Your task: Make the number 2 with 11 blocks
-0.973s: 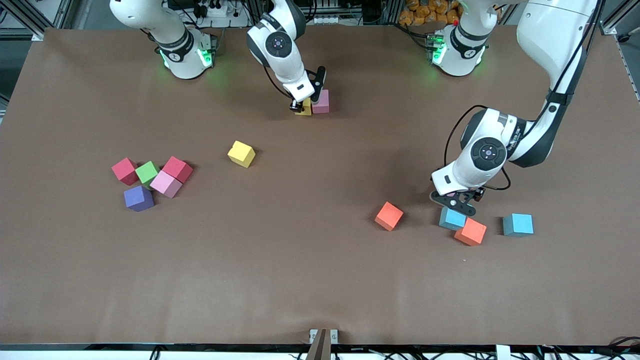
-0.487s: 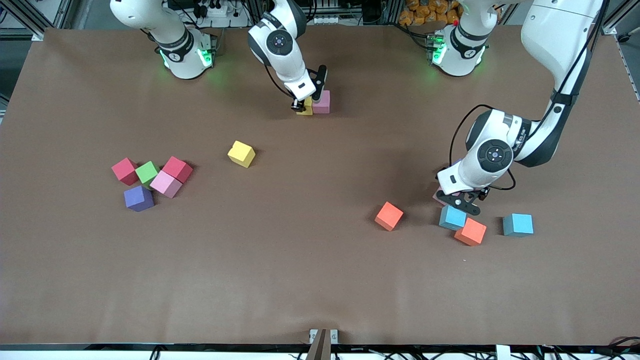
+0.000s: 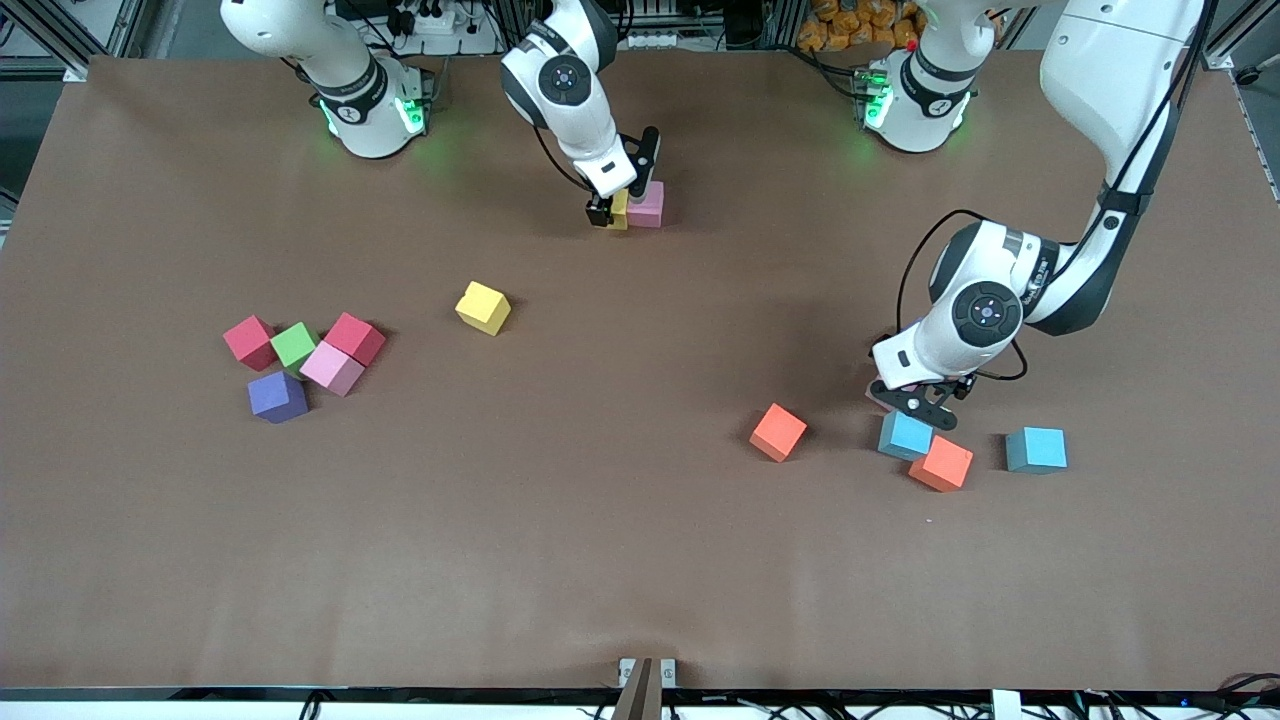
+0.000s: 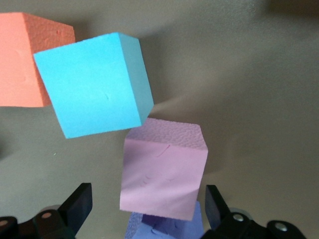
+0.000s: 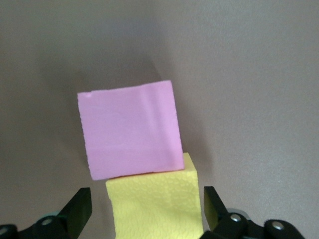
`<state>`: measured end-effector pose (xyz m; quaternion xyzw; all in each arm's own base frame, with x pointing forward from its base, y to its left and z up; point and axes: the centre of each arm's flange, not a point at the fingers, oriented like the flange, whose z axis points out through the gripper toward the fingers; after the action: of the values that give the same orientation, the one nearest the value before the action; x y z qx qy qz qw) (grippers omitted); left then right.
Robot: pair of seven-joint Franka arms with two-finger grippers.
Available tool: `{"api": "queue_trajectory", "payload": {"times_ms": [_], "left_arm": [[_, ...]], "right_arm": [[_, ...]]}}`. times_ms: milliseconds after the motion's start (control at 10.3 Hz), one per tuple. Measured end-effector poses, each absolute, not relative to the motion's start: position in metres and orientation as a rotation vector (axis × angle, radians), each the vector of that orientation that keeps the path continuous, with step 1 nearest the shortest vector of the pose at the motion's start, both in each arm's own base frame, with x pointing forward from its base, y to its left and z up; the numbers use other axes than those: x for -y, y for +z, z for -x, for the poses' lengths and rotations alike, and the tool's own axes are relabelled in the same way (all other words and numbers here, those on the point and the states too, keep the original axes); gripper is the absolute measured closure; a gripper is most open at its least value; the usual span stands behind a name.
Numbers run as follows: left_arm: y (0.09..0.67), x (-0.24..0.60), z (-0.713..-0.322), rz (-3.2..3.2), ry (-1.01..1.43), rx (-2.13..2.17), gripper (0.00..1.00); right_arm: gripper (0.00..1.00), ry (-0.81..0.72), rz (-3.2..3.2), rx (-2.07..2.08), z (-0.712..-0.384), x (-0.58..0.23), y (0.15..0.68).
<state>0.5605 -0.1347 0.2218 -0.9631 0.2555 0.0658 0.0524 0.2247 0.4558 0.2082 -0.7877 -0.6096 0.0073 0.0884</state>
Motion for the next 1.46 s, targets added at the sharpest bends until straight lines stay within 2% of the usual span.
{"api": "queue_trajectory", "payload": {"times_ms": [487,779,973,1460], "left_arm": [[0.202,0.14,-0.559,2.953,0.192,-0.781,0.02],[0.202,0.143,-0.561,2.962,0.17,-0.773,0.4],[0.22,0.151,-0.568,2.99,0.124,-0.744,0.4],[0.318,0.196,-0.573,3.077,0.126,-0.57,0.42]], "right_arm": [[0.0,0.071,2.316,1.801,-0.225,-0.462,0.228],[0.0,0.099,2.305,1.75,-0.241,-0.453,0.258],[0.0,0.077,2.352,1.66,-0.279,-0.43,0.27],[0.0,0.059,2.501,1.483,-0.424,-0.284,0.281]]}}
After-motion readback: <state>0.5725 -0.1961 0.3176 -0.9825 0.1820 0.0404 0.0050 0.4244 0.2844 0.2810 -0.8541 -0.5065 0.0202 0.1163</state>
